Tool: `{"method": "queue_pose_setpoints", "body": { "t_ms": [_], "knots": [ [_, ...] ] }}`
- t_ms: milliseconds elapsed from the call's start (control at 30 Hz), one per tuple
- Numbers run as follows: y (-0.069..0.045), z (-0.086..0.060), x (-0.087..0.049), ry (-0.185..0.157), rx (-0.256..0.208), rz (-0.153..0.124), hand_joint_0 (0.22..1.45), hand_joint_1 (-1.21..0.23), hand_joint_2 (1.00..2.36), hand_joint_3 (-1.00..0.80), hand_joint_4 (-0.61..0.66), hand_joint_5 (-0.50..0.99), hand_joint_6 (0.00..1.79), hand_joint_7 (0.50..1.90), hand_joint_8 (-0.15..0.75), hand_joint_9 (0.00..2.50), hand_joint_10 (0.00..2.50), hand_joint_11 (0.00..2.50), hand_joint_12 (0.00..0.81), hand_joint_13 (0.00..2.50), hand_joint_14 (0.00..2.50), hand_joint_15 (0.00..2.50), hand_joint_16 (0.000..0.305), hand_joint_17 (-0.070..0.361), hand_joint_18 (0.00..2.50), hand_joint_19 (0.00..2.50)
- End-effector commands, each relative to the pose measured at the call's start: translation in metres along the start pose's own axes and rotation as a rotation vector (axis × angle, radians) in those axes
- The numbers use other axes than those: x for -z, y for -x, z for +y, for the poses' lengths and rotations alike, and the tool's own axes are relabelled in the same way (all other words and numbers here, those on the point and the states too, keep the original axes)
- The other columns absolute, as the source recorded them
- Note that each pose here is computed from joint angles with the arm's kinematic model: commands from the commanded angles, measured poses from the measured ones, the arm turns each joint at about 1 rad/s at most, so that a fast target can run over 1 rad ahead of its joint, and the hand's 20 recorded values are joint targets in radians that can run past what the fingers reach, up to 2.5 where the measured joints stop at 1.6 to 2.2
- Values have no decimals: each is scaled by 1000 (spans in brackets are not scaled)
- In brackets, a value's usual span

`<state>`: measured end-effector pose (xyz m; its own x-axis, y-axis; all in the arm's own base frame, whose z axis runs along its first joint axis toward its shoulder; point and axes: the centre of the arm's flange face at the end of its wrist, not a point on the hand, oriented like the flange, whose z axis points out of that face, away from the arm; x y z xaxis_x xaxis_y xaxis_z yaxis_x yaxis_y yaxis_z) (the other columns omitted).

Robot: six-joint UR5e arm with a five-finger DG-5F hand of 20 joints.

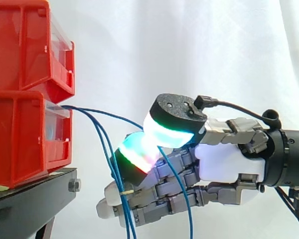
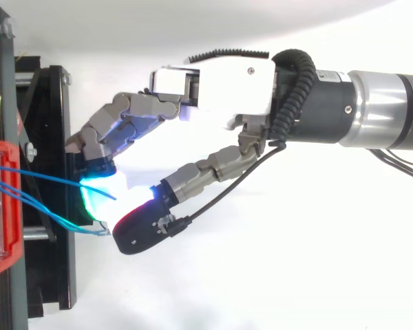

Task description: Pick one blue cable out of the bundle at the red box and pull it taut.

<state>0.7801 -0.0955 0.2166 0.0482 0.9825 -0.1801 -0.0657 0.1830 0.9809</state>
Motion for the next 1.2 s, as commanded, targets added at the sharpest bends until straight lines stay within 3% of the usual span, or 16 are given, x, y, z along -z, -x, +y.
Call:
{"method": "queue_pose_setpoints", "body": {
  "t_ms": [0,233,300,333,400,433,633,700,800,1167],
  "knots": [
    [0,0,0,0,0,0,616,-856,1016,-95,103,-107,914,1139,378,698,6,336,376,465,5,135,51,115,414,63],
    [-2,-2,2,-16,-8,6,629,-872,1017,-66,101,-106,918,1180,378,717,8,352,375,474,5,135,51,115,432,66],
    [0,-5,6,-52,-4,6,629,-871,1017,-67,98,-106,918,1182,379,752,7,410,375,472,7,144,51,115,431,69],
    [-1,-12,14,-128,-1,23,628,-870,1017,-68,99,-106,918,1178,380,758,7,425,376,473,5,141,51,116,431,74],
    [1,-16,19,-169,-7,30,628,-865,1017,-74,101,-106,919,1173,380,779,9,457,375,474,7,148,51,116,429,73],
    [4,-15,24,-210,-20,33,629,-863,1017,-81,97,-108,920,1167,382,829,8,536,374,474,5,149,51,116,424,82],
    [9,-3,39,-302,-23,40,630,-838,1019,-110,90,-116,925,1140,385,1032,9,930,369,481,6,164,50,112,410,82],
    [9,0,43,-327,-24,47,632,-838,1018,-116,90,-117,926,1132,382,1040,10,962,370,481,6,164,50,112,409,94],
    [10,1,46,-344,-23,53,634,-836,1018,-123,90,-119,927,1123,383,1062,10,1020,369,482,8,171,49,111,408,89],
    [14,26,49,-332,-18,45,637,-829,1019,-139,81,-123,928,1107,380,1083,10,1066,365,492,6,179,48,108,406,104]
  ]
}}
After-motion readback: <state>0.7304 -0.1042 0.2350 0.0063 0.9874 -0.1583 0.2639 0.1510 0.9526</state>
